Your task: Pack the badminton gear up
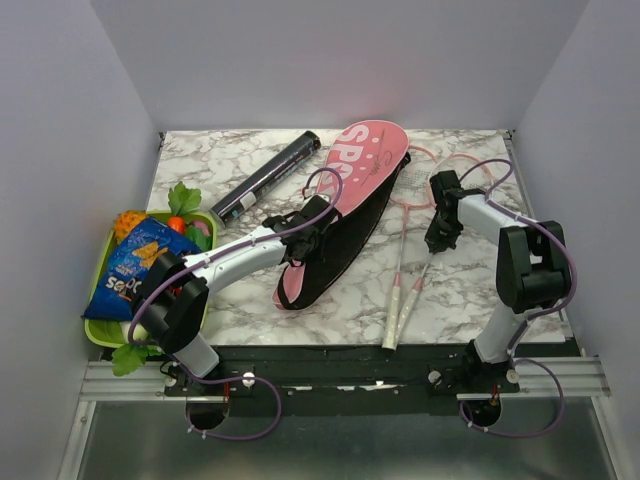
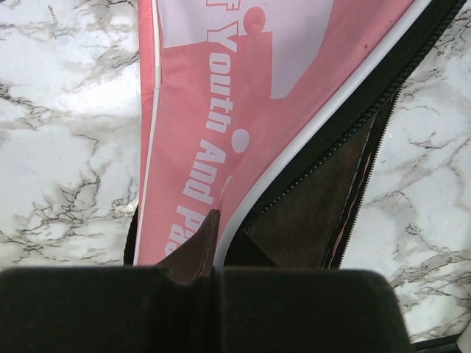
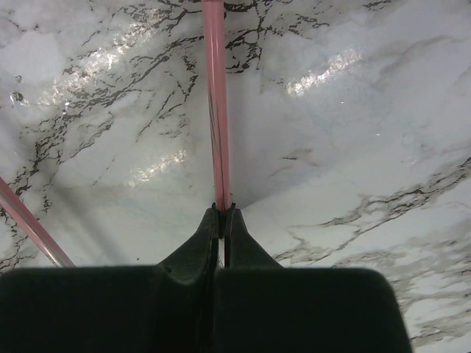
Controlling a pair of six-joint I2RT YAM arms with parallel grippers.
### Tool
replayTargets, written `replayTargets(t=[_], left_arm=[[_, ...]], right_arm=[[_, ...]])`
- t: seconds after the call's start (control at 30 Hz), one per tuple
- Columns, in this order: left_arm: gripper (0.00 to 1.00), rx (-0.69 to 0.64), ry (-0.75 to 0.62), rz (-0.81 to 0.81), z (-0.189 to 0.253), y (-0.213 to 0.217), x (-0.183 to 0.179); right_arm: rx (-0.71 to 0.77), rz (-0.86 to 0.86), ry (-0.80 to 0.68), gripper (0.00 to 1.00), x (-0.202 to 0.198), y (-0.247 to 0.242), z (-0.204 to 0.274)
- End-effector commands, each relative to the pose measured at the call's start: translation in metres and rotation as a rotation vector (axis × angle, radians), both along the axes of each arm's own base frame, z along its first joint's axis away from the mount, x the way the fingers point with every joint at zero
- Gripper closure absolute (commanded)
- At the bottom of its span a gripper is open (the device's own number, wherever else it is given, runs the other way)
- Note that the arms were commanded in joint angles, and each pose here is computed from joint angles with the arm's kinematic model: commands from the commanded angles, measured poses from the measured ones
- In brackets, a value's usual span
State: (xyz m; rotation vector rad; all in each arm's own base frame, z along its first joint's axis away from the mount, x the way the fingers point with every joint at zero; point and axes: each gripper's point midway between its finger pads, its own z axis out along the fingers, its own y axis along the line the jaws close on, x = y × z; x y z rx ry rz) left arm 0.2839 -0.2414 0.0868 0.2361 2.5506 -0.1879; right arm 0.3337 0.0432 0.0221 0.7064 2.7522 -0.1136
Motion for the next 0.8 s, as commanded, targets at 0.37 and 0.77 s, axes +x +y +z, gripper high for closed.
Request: replayTargets(t=[0.37, 0.77], left_arm=[[1.0, -0.049, -0.028, -0.038, 0.015, -0.02, 0.012], [1.0, -0.07, -0.044, -0.06, 0.018, -0.037, 0.026]], right_arm=[[-0.189, 0.064, -0.107, 0.99, -0.011, -0.04, 0.065], [-0.104, 0.207, -0.117, 1.0, -0.052, -0.027, 0.101]])
